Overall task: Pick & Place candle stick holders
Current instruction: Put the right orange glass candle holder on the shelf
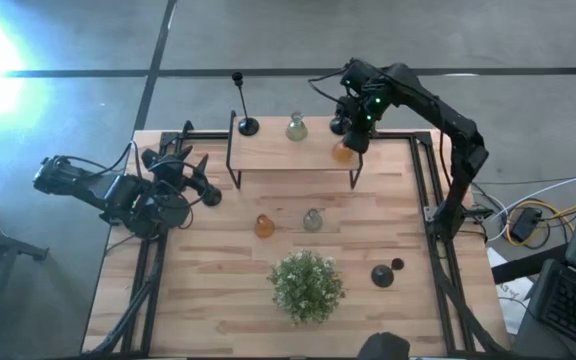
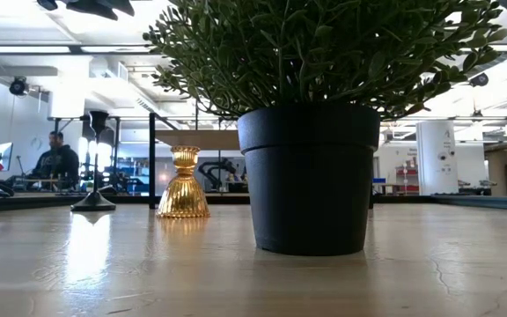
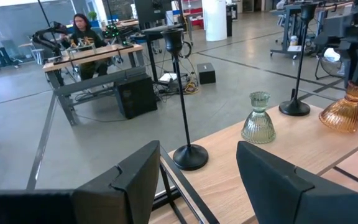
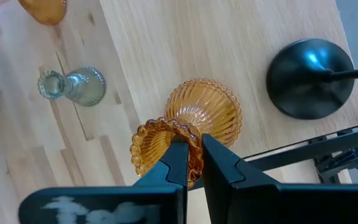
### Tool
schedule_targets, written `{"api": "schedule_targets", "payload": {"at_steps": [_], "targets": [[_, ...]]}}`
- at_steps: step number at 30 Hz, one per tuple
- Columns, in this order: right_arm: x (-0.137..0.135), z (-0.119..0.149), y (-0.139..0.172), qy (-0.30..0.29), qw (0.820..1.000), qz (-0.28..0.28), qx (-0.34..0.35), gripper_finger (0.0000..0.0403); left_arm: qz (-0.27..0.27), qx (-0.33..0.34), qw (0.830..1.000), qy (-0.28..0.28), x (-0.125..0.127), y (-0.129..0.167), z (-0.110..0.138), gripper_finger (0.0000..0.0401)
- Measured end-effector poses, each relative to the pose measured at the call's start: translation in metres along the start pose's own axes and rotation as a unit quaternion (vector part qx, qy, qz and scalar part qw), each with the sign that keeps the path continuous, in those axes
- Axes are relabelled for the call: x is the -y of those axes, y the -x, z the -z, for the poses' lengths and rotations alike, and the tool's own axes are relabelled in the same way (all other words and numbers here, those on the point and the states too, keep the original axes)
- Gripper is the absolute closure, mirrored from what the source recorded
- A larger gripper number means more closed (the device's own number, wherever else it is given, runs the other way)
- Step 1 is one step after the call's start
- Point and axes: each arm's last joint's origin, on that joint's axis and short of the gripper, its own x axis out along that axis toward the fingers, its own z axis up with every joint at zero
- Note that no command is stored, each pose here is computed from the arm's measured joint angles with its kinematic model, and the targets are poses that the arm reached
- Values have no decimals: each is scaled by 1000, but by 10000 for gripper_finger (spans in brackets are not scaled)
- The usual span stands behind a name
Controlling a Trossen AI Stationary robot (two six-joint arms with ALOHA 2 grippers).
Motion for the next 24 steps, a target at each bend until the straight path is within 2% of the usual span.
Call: {"api": "schedule_targets", "payload": {"at_steps": [24], "targets": [[1,5,-1,-3,1000,-20,-18,389,0,0,1000,0,0,0,0,183]]}}
